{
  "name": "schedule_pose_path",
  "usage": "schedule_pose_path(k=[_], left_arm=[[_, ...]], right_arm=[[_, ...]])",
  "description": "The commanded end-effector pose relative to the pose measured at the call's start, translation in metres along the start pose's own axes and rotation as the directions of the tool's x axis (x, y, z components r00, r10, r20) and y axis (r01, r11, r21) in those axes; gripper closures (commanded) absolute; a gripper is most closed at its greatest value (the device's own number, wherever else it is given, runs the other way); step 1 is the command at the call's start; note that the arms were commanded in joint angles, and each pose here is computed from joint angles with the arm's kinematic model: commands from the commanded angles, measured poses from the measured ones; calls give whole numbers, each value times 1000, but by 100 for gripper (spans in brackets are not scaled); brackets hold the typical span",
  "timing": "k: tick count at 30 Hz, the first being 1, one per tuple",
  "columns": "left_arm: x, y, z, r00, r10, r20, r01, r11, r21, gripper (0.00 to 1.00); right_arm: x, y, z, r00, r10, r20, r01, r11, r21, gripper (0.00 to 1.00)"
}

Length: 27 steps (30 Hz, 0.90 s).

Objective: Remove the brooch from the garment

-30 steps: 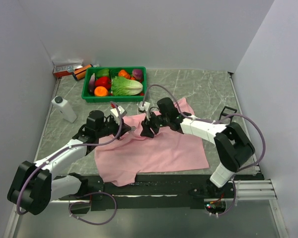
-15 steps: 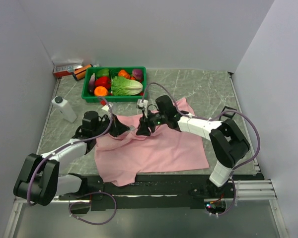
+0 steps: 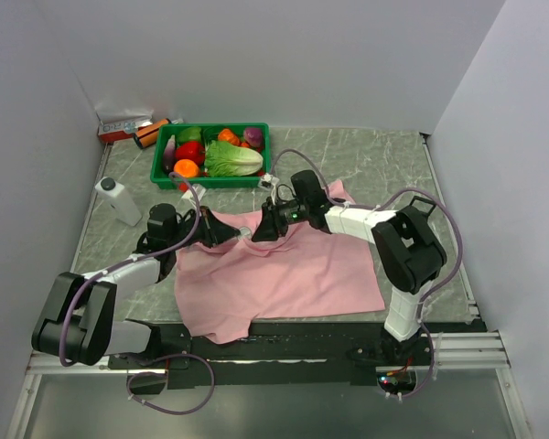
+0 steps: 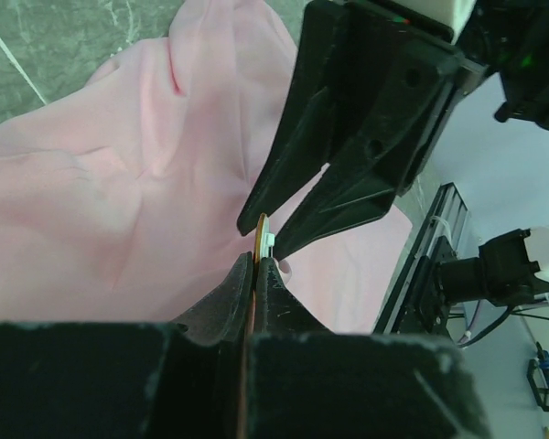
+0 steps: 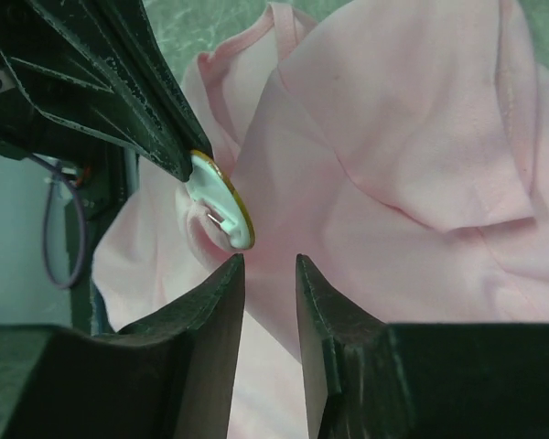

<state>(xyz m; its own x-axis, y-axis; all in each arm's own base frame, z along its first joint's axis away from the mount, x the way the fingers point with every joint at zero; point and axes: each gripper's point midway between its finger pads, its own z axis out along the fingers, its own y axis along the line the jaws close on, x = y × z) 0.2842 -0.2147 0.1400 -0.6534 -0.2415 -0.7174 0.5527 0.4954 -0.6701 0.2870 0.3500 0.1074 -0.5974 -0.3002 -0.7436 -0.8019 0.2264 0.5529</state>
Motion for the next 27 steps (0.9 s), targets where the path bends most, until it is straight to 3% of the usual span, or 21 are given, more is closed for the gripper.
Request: schedule_pose_path(k=[1,10,19,27], left_arm=[[-16,-16,0,999,32,34,-35,997,67,99],[-18,-16,1,999,42,35,-44,997,71,99],[-22,-16,2,998,34,43,-37,996,75,99],[-21,-16,3,999,29,40,-32,996,83,99]], right_arm=[[-35,14,0,997,-8,74,14,996,-88,65],[-30,36,-2,998,4,58,8,978,-208,70],[-28,37,1,999,0,48,11,974,-228,82],[-35,40,5,998,12,61,4,969,-247,85]])
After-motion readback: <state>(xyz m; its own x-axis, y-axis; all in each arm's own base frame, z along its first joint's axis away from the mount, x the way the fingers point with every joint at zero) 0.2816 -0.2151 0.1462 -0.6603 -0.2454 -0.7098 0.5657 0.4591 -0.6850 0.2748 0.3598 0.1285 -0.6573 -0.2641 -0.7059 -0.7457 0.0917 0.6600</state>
